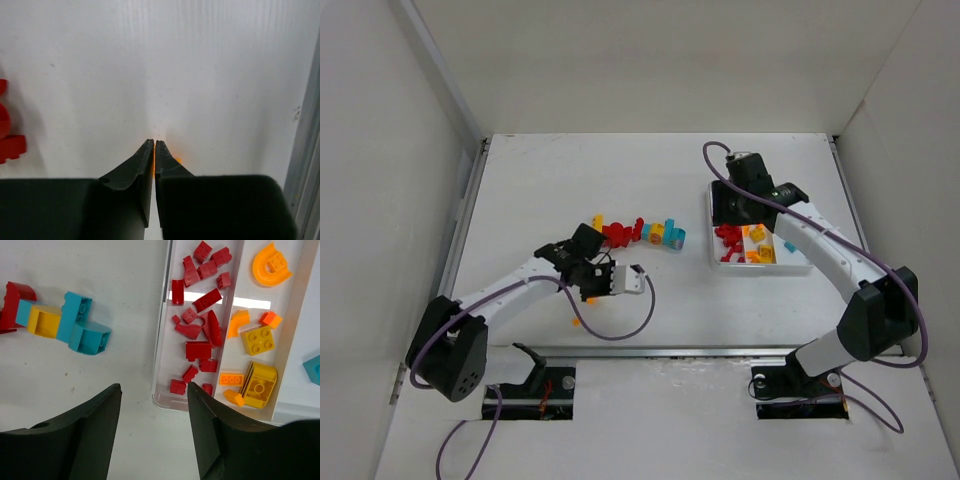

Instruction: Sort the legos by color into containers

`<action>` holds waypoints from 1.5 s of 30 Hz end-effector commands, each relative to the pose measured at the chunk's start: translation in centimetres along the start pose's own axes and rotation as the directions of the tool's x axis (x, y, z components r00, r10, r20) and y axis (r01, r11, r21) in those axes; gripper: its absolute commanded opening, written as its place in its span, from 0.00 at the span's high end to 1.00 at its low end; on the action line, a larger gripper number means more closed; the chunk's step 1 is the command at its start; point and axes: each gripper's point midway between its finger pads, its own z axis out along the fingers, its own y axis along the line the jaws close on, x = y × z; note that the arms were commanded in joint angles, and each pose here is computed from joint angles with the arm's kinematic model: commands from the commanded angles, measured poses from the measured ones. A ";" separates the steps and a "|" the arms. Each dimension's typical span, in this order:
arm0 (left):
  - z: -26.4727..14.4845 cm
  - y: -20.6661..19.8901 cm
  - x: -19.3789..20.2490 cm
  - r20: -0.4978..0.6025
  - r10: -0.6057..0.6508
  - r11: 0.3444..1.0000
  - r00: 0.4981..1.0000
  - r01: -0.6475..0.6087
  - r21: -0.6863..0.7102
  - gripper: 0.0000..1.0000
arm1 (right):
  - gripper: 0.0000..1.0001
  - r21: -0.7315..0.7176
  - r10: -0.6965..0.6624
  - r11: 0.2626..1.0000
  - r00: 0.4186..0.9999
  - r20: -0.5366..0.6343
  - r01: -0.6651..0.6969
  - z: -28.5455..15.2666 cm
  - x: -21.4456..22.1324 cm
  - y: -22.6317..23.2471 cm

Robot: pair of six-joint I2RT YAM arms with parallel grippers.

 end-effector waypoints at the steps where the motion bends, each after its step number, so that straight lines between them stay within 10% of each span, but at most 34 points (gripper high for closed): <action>1: -2.2 0.9 -4.2 0.158 0.005 1.000 0.987 -0.005 0.004 1.00 | 0.39 -0.105 -0.022 0.994 0.996 0.092 0.032 -1.7 -2.3 2.0; 12: -5.1 1.6 -8.0 0.291 0.096 0.995 0.952 -0.089 -0.039 1.00 | 0.38 -0.350 -0.071 0.925 0.973 0.218 0.146 -5.6 -2.8 6.7; 19: -3.2 0.1 3.3 -0.123 0.274 0.962 0.954 -0.272 0.028 0.45 | 0.38 -0.338 -0.118 0.924 0.975 0.191 0.178 -5.2 -1.5 7.1; 24: -3.3 -0.6 2.7 -0.064 0.527 0.850 0.848 -0.524 0.058 0.25 | 0.38 -0.352 -0.126 0.916 0.971 0.202 0.192 -5.1 -1.5 8.0; 45: 0.4 0.4 2.8 -0.037 0.703 0.704 0.710 -0.689 0.173 0.54 | 0.38 -0.345 -0.170 0.911 0.968 0.186 0.226 -4.6 -0.1 8.4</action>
